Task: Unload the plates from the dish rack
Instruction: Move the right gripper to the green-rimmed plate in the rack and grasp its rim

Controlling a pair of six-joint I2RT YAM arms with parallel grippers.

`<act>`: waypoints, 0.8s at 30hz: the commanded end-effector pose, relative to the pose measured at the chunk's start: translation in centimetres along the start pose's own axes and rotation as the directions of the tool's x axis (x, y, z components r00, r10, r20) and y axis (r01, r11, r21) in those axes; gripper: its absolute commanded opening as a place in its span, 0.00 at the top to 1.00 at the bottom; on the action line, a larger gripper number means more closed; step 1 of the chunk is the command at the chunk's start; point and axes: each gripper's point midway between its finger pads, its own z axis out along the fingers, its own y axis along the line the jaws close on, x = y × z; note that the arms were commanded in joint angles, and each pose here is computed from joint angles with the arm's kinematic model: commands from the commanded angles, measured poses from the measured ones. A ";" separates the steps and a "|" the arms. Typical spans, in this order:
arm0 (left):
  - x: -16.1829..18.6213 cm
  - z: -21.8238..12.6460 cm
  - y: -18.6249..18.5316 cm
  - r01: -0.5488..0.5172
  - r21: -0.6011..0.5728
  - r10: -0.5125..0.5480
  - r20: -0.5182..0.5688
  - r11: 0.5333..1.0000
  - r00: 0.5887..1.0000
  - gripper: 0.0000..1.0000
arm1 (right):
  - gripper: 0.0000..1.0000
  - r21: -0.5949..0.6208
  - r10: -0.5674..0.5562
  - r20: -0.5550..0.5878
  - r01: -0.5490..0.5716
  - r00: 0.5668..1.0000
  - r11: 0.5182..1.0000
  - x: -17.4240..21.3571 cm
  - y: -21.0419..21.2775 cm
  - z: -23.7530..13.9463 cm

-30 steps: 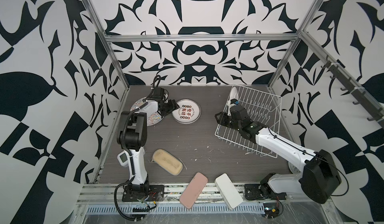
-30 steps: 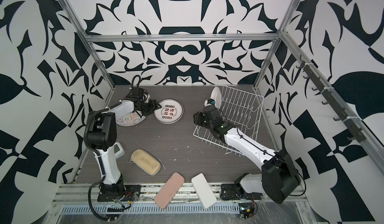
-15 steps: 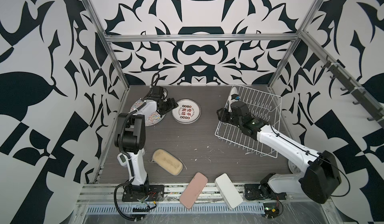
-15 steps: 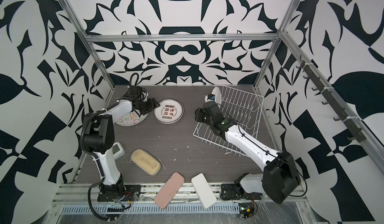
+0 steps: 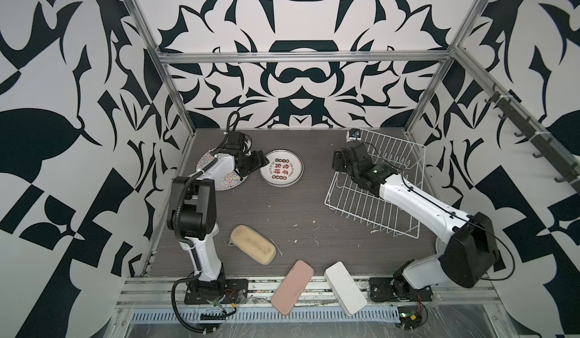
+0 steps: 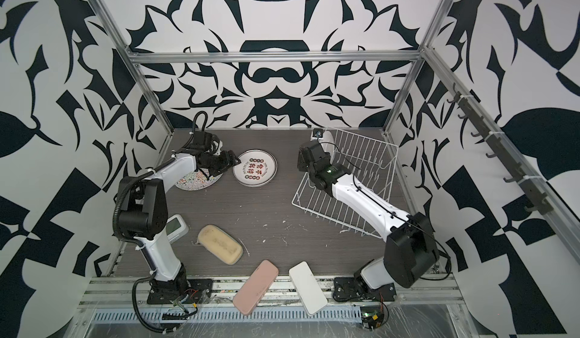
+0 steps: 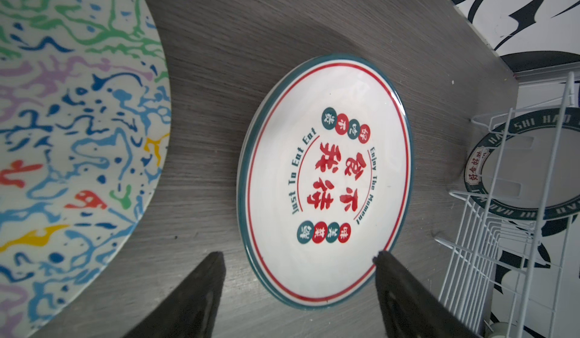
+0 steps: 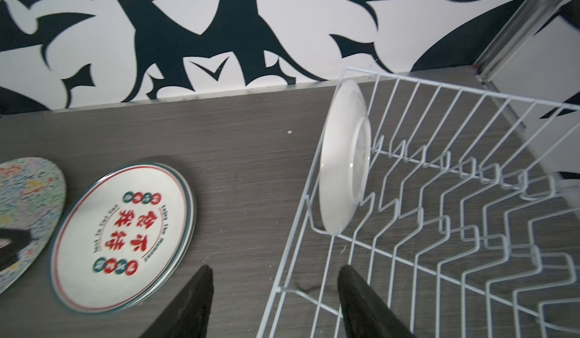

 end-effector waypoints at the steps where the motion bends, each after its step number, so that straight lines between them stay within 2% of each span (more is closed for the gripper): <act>1: 1.0 -0.9 -0.7 -0.027 0.006 0.027 -0.013 1.000 1.000 0.20 | 0.32 0.149 -0.052 0.081 0.039 0.995 0.988 -3.1 -1.5 0.0; 12: 2.5 -1.3 -0.4 -0.030 0.003 0.030 -0.034 1.000 0.999 0.20 | 0.33 0.385 -0.180 -0.023 0.174 0.983 0.906 -4.0 -0.9 4.6; 19: 3.2 -1.5 -0.4 -0.028 0.015 0.028 -0.046 1.000 0.999 0.19 | 0.33 0.561 -0.295 -0.104 0.301 0.950 0.771 -4.6 -1.1 6.9; 22: 3.5 -1.5 -0.4 -0.024 0.016 0.025 -0.048 1.000 0.999 0.19 | 0.33 0.592 -0.316 -0.110 0.318 0.942 0.741 -4.7 -1.1 7.5; 24: 3.7 -1.5 -0.4 -0.023 0.020 0.024 -0.052 1.000 0.998 0.19 | 0.33 0.593 -0.322 -0.107 0.321 0.940 0.739 -4.6 -0.9 7.9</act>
